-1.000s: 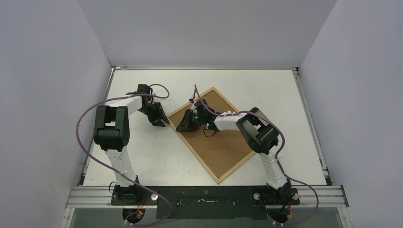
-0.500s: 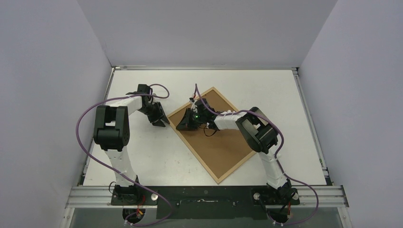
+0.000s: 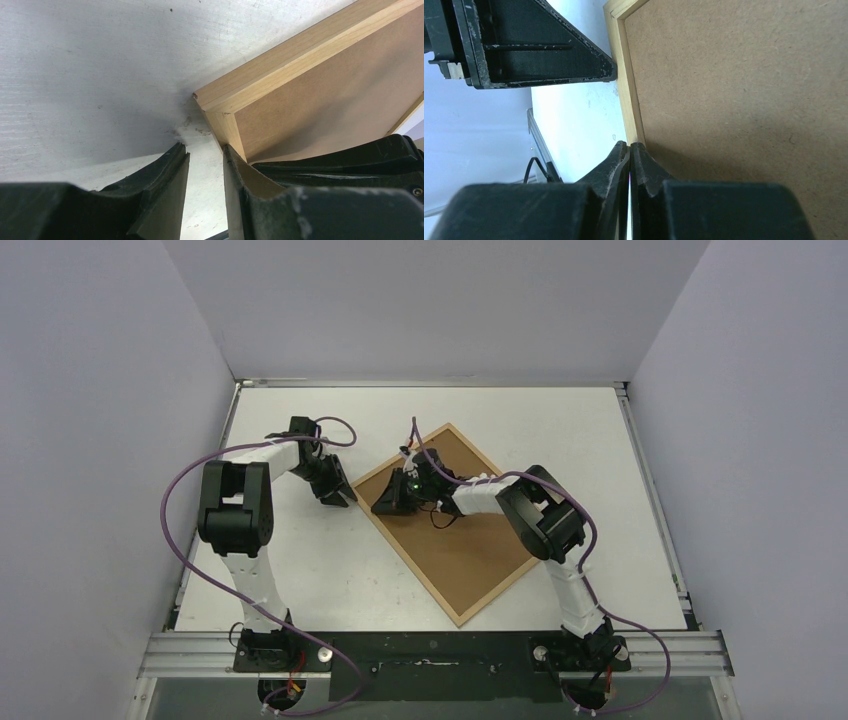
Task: Put the photo into the frame
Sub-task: Install the photo frame at the center of the board.
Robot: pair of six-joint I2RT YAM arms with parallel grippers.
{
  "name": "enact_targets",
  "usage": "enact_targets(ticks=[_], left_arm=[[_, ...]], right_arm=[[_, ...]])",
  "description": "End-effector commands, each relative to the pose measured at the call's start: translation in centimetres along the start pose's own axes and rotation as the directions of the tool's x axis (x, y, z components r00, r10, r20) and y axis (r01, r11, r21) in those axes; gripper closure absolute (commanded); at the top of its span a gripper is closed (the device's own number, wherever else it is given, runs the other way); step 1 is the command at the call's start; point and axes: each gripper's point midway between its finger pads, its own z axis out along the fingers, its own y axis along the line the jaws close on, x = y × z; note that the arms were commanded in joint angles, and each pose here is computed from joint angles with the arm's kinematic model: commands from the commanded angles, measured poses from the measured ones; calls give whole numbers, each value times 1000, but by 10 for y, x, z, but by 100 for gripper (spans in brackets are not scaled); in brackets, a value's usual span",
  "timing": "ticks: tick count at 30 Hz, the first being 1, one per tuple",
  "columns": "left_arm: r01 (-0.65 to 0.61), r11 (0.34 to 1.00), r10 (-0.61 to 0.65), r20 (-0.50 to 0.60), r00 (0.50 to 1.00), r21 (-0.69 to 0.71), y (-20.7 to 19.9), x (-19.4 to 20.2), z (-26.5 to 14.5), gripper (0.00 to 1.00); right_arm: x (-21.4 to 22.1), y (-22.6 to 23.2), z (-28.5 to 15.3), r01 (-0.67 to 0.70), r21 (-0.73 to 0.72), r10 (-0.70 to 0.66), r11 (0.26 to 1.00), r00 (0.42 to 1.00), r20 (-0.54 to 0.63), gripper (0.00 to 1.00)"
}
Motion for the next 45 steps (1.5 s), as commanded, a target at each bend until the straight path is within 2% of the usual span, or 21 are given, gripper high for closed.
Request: enact_targets(ticks=[1, 14, 21, 24, 27, 31, 34, 38, 40, 45], left_arm=[[11, 987, -17, -35, 999, -162, 39, 9, 22, 70], [13, 985, -21, -42, 999, -172, 40, 7, 25, 70], [17, 988, -23, -34, 999, -154, 35, 3, 24, 70], [20, 991, -24, -30, 999, -135, 30, 1, 23, 70], [16, 993, -18, -19, 1000, -114, 24, -2, 20, 68], [5, 998, -4, 7, 1000, -60, 11, -8, 13, 61], [-8, 1000, 9, 29, 1000, -19, 1, -12, 7, 49], [-17, 999, 16, 39, 999, 38, -10, -12, 4, 38], [-7, 998, 5, 30, 1000, 55, -12, -9, 5, 37], [22, 995, -21, -10, 1000, 96, -16, -3, 13, 38]], right_arm=[[23, -57, -10, -10, 139, 17, 990, 999, -51, 100], [32, -93, -15, -9, 220, 18, 976, 999, -39, 100], [38, -120, -19, 53, 275, -55, 960, 999, -2, 100], [23, -99, -19, 61, 195, -71, 979, 997, 43, 100], [-15, -58, -29, 82, 133, -98, 988, 988, 120, 99], [-84, -2, -66, 83, 73, -99, 994, 956, 274, 82], [-127, 1, -103, 56, 150, -107, 987, 926, 362, 66], [-151, -46, -162, -19, 371, -138, 928, 909, 393, 48], [-161, -85, -201, -116, 505, -134, 856, 892, 431, 41], [-155, -170, -276, -356, 635, -10, 686, 868, 497, 34]])
